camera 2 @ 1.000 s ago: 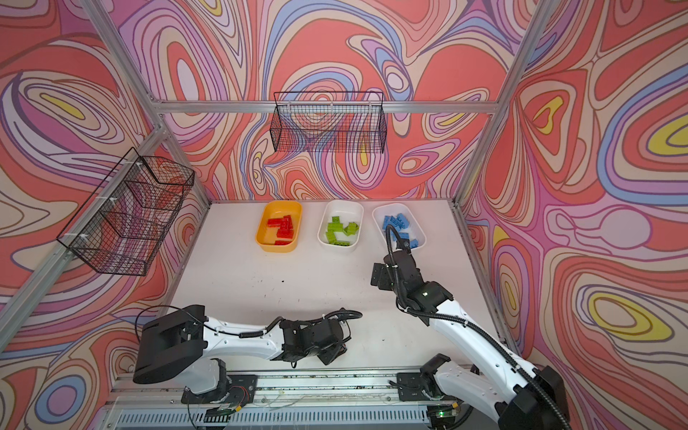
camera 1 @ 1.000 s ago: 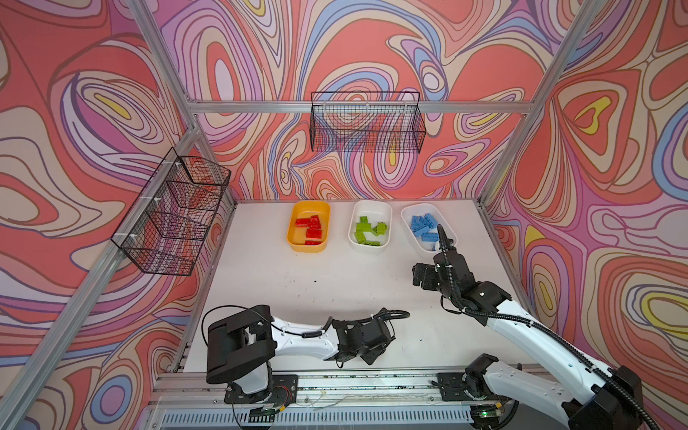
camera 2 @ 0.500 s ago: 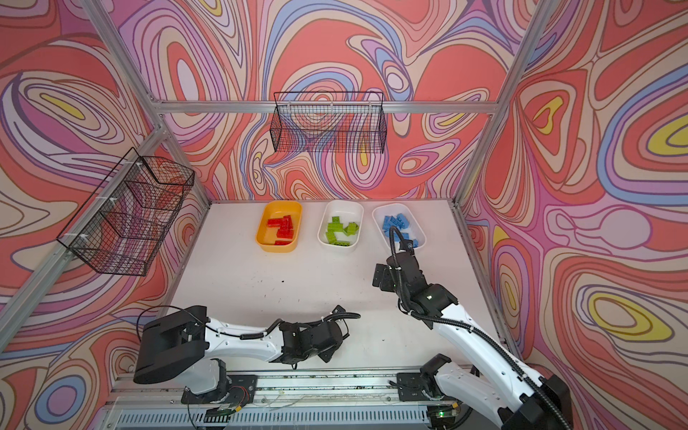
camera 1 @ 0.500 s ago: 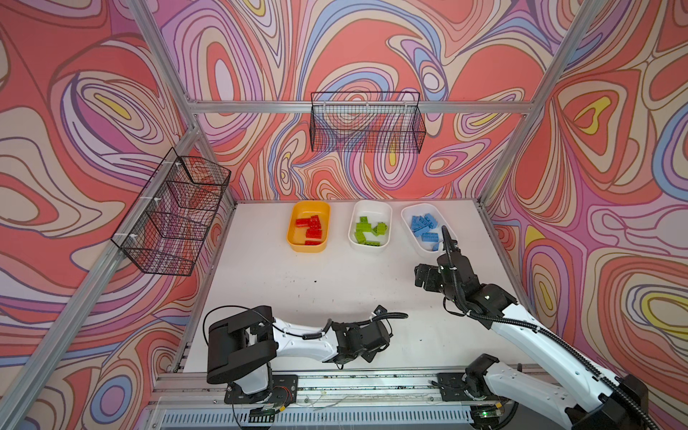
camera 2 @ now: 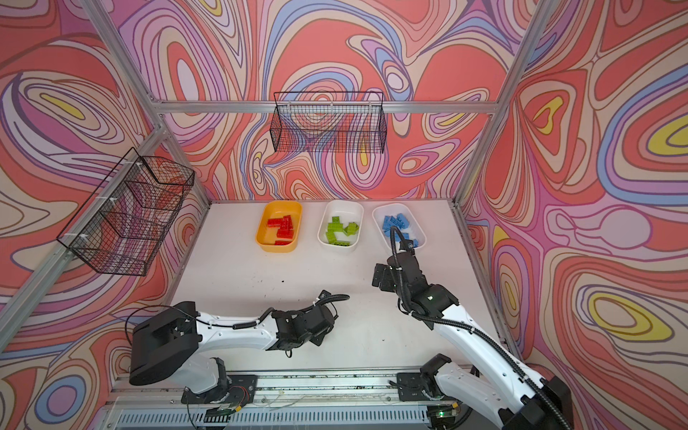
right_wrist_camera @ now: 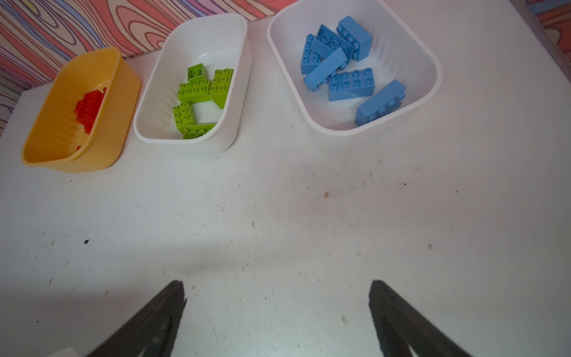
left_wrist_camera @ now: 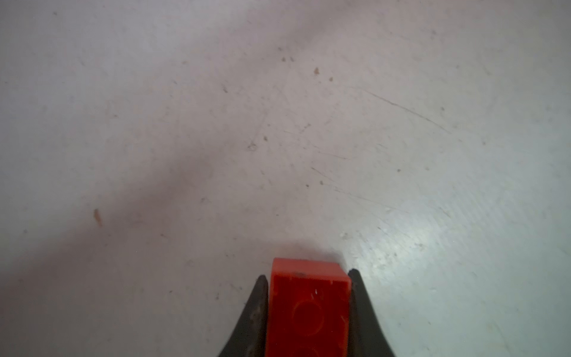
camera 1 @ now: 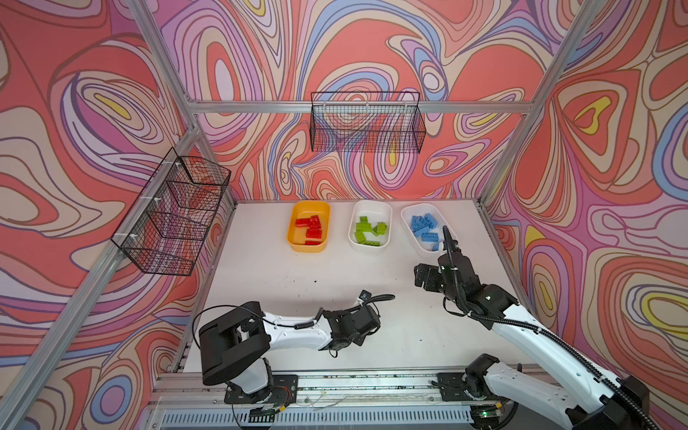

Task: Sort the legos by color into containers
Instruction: 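Carry the red brick over the yellow tub with the left gripper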

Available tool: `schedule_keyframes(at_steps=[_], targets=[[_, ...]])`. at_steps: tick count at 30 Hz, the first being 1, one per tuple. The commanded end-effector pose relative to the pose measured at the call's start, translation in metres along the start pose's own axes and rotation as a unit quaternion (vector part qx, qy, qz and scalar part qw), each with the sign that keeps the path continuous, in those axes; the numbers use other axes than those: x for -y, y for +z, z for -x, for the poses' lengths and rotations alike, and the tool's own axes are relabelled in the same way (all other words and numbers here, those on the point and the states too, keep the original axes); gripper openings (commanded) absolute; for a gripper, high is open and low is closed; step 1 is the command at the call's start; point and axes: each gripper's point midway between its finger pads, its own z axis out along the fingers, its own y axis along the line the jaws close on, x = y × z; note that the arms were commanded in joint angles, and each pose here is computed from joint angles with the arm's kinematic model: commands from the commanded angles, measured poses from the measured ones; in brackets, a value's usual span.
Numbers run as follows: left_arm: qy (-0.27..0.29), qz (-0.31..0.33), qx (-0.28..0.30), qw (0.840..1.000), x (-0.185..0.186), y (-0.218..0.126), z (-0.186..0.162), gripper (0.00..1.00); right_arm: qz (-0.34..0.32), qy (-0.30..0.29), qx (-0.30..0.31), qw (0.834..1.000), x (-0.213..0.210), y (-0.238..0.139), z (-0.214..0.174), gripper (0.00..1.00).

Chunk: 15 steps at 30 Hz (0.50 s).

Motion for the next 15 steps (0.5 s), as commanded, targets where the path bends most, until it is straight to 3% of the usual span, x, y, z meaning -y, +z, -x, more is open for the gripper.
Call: schedule_keyframes(at_steps=[1,9,15], targets=[[-0.020,0.031,0.020,0.999,-0.030,-0.014,0.027,0.20,0.010,0.014,0.013,1.000,-0.002,-0.007,0.007,0.98],[-0.097,0.067,0.066,0.991,-0.103,-0.029,0.109,0.21,0.017,0.001,0.012,1.000,-0.011,0.000,0.013,0.98],[-0.184,0.110,0.103,0.971,-0.182,-0.029,0.169,0.21,0.023,-0.019,0.012,0.999,-0.024,0.009,0.027,0.98]])
